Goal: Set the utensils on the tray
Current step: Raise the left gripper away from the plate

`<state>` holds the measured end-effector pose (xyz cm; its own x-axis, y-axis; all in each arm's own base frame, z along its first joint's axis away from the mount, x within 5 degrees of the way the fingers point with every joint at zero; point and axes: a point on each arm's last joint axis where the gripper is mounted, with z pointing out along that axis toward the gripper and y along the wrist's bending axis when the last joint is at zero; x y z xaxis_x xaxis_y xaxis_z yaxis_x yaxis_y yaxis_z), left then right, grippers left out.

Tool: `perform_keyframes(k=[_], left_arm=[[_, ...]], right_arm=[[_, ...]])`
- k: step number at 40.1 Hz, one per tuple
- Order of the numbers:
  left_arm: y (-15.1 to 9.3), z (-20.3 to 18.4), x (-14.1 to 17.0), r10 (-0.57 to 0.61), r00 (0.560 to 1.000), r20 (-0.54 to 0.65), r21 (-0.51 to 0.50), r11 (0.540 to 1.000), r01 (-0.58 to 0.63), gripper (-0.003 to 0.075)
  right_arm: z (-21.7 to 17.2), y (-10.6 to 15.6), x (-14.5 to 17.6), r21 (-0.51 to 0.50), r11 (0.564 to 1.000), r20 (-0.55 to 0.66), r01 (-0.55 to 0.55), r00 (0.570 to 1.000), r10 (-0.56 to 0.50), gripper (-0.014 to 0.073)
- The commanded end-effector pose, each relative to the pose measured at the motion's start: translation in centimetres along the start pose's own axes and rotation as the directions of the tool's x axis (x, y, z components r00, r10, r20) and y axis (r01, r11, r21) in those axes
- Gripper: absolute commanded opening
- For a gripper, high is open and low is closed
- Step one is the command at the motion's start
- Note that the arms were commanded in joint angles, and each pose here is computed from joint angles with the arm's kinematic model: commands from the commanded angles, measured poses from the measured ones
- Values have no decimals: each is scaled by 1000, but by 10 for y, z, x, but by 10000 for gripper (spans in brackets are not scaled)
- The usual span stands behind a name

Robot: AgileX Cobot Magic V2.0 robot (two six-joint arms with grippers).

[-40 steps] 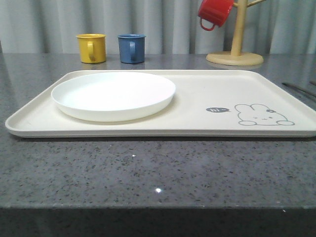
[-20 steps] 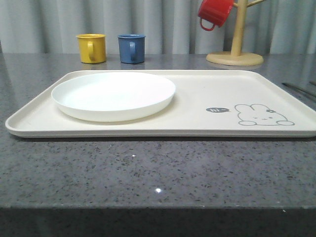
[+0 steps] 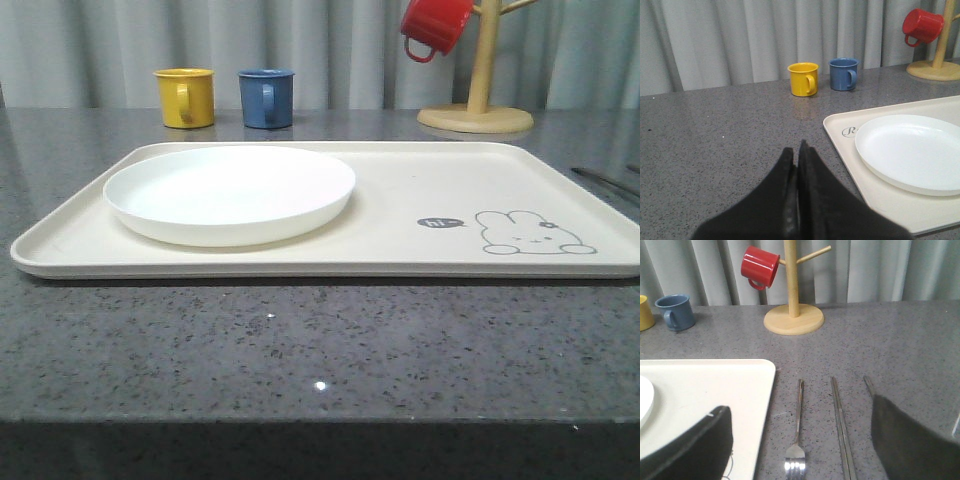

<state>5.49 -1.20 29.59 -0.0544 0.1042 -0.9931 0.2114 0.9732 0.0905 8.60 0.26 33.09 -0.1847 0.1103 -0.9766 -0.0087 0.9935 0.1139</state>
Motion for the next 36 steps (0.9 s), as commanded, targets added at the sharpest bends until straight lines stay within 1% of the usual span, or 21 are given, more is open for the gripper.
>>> perform_keyframes(k=[1, 17, 19, 22, 24, 25, 30, 34, 36], left_arm=[[1, -1, -15, -18, 995, 99, -9, 1000, 19, -18], [1, -1, -15, -18, 995, 99, -9, 1000, 19, -18], [1, -1, -15, -18, 995, 99, -9, 1000, 19, -18], [1, -1, -15, -18, 995, 99, -9, 1000, 19, -18], [1, -1, -15, -18, 995, 99, -9, 1000, 19, -18], [1, -1, -15, -18, 995, 99, -9, 1000, 19, -18], [1, -1, -15, -18, 995, 99, -9, 1000, 19, -18], [1, -1, -15, -18, 995, 99, -9, 1000, 19, -18], [1, -1, -15, -18, 995, 99, -9, 1000, 19, -18]], right_arm=[[-2, 1, -17, -1, 1000, 95, 8, 995, -8, 593], [-2, 1, -20, -2, 1000, 117, 9, 993, -9, 586], [0, 2, -22, -1, 1000, 105, 9, 994, -9, 559], [7, 2, -27, 3, 1000, 69, 10, 998, -10, 483], [14, 2, -32, 10, 999, 36, 30, 999, -31, 435], [18, 2, -35, 12, 999, 21, 43, 999, -43, 426], [45, 4, -52, 14, 996, -109, 88, 990, -86, 423], [73, 5, -63, 14, 996, -254, 87, 964, -81, 423], [89, 4, -63, 15, 996, -344, 87, 936, -77, 423]])
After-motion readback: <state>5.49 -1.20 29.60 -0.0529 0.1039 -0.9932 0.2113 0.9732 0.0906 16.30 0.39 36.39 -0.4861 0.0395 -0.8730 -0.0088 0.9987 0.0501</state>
